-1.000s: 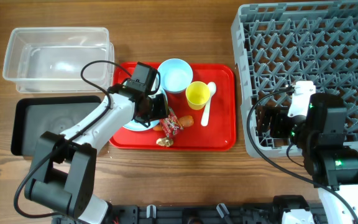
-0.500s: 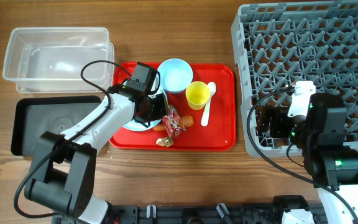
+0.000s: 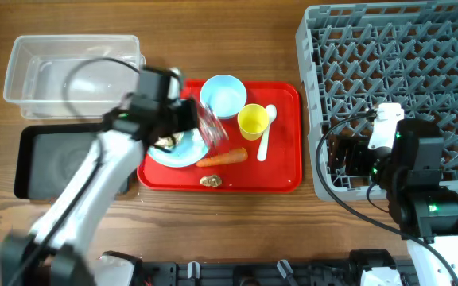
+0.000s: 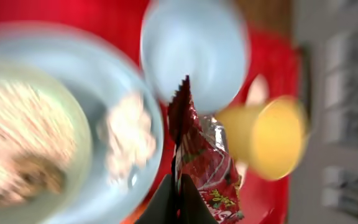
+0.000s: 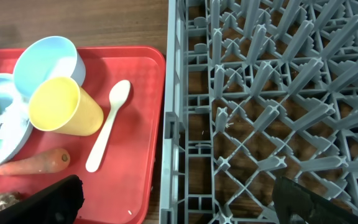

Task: Sort waste into correct bins and load items into the dishwasher rack
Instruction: 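Carry the wrapper left and drop it into the clear plastic bin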

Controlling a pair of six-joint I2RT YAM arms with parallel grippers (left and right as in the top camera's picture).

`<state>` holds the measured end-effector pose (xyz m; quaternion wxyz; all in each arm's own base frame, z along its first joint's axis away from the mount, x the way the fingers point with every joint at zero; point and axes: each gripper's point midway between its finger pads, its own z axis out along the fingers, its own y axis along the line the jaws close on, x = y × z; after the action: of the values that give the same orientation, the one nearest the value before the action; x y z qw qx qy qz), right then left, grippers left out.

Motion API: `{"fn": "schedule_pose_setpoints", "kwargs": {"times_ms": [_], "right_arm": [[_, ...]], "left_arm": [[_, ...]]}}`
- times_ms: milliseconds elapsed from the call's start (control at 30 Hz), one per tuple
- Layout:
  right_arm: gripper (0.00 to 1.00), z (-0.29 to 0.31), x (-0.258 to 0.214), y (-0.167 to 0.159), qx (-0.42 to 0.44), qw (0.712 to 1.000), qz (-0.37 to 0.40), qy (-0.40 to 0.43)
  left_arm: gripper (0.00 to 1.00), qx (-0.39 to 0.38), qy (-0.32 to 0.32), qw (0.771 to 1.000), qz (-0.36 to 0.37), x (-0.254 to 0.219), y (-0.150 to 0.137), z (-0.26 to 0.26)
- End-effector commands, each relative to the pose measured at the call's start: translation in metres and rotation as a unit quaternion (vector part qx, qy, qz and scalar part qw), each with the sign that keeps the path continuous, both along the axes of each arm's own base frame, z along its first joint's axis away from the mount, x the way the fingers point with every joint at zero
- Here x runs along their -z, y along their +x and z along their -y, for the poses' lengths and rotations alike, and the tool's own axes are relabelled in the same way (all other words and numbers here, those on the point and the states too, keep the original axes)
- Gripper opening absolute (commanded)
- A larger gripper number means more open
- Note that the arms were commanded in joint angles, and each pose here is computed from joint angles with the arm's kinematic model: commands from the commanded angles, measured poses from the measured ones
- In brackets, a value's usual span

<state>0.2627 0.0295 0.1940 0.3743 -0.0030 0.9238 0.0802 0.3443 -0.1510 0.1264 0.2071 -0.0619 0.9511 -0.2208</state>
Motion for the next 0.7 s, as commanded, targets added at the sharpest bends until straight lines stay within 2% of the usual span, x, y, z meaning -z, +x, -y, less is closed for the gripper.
{"fn": "schedule_pose_setpoints", "kwargs": {"times_ms": [0,200,267,333,467,567,600,667], "right_arm": [[1.00,0.002,-0.010,0.004,0.000,1.000,0.015,-0.009],[1.00,0.002,-0.010,0.004,0.000,1.000,0.015,-0.009],[1.00,0.002,-0.010,0.004,0.000,1.000,0.015,-0.009],[1.00,0.002,-0.010,0.004,0.000,1.000,0.014,-0.009],[1.00,0.002,-0.010,0.004,0.000,1.000,0.013,-0.009],[1.00,0.002,-0.010,0.004,0.000,1.000,0.013,-0.009],[1.00,0.002,-0.010,0.004,0.000,1.000,0.013,-0.009],[1.00,0.002,-0.010,0.004,0.000,1.000,0.013,-0.009]], "left_arm": [[0.04,-0.099,0.042,0.983,0.150,-0.075,0.041,-0.070],[0.05,-0.239,0.112,0.940,0.217,-0.093,0.078,-0.159],[0.07,-0.267,0.123,0.929,0.225,-0.091,0.088,-0.180],[0.05,-0.289,0.132,0.920,0.229,-0.086,0.096,-0.198],[0.04,-0.315,0.140,0.913,0.218,-0.065,0.109,-0.225],[0.18,-0.323,0.146,0.913,0.201,-0.044,0.114,-0.236],[0.19,-0.324,0.147,0.913,0.199,-0.040,0.116,-0.238],[0.34,-0.328,0.147,0.911,0.203,-0.040,0.118,-0.242]]}}
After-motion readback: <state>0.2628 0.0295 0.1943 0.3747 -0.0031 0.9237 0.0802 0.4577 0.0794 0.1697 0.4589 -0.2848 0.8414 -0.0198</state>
